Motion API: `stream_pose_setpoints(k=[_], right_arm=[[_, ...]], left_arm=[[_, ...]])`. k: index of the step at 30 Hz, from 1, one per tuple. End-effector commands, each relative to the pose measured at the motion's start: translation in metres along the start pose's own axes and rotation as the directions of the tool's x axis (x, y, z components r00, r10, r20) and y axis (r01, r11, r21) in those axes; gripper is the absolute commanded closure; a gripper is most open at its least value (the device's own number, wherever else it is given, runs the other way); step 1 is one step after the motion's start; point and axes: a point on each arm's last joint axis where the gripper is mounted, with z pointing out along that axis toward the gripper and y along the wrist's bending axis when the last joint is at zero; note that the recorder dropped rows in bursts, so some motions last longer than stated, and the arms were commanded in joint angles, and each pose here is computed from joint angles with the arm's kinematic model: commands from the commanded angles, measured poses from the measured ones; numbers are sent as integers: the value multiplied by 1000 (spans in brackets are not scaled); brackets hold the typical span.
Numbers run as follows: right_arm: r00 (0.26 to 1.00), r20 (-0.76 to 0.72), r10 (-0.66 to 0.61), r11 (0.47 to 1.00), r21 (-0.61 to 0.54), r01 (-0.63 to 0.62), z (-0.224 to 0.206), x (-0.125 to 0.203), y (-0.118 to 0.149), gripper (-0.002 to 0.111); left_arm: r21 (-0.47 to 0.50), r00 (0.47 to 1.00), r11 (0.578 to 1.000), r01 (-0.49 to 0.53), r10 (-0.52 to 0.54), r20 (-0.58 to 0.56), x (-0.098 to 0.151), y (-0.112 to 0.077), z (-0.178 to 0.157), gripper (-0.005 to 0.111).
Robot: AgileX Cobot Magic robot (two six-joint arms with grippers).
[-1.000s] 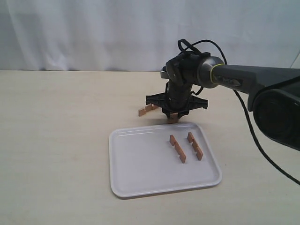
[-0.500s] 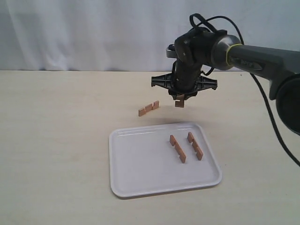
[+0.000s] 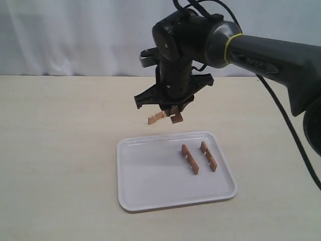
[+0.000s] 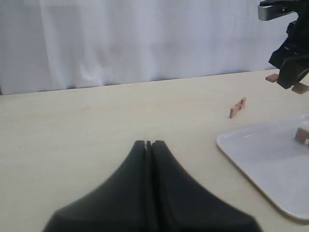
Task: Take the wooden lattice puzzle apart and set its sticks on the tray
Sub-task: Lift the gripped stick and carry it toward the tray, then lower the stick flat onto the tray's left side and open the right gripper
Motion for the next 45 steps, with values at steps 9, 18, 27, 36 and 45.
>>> stream_pose_setpoints(k=[9,18,27,36,45], right_arm=[[963,-106,-249,968,-16,249,6,53,50,104],[961,-123,-246,969,-53,242,42,73,44,104],[960,-77,-270,962,-57,266,53,78,45,104],[960,-77,-270,962,-56,266,56,78,45,90],[960,-75,-270,962,-57,266,56,78,45,53]], left_arm=[[2,1000,1000,4,-4,9,0,0,0,107],[2,1000,1000,4,-4,9,0,0,0,107],[2,1000,1000,4,-4,9,0,0,0,107],[2,1000,1000,4,-4,9,0,0,0,107],[2,1000,1000,4,-4,9,0,0,0,107]])
